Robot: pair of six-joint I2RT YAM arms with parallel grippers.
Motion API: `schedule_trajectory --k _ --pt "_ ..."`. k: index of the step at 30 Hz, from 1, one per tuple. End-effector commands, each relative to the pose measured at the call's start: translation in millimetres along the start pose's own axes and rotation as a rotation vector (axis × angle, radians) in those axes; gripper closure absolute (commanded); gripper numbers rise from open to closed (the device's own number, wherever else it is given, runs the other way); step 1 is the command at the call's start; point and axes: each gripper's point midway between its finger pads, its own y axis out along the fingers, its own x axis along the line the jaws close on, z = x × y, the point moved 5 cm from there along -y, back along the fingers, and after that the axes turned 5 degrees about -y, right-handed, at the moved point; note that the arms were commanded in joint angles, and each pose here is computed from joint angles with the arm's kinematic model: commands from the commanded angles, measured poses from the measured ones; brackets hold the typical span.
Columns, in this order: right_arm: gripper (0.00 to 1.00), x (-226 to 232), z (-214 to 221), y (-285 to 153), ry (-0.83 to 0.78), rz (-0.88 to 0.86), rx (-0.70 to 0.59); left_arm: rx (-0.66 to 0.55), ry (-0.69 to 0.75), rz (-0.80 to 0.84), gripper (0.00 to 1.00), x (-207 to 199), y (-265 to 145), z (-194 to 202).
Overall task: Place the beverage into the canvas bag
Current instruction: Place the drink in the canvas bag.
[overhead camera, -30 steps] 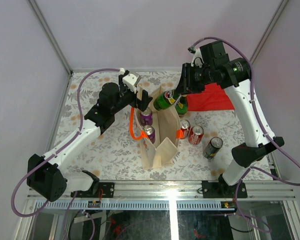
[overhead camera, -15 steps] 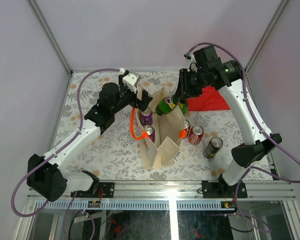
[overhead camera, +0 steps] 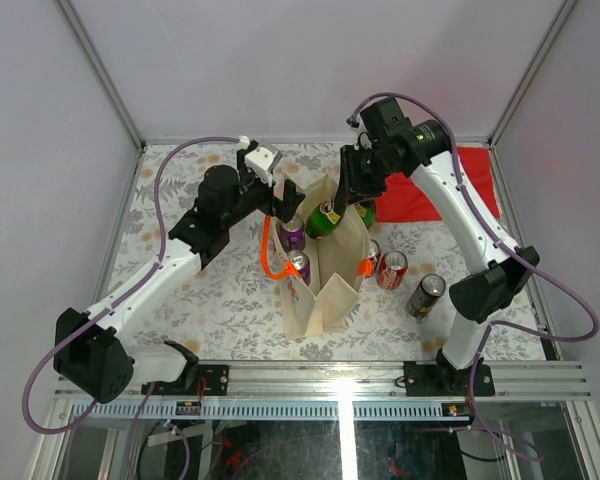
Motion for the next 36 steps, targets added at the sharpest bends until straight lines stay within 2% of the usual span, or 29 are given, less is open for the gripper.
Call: schedule_trajectory --k 1,25,36 --pt "1.0 19 -27 -14 -0.06 -0.054 -0.149 -0.037 0.008 -0.018 0.0 1 -2 -9" --pt "1.0 30 -25 53 -0.157 0.149 -0.047 -0.039 0.005 -0.014 0.0 2 -6 -8" --pt "1.0 17 -14 70 -0.18 0.253 0.024 -0.04 0.006 -0.01 0.0 2 -5 -9"
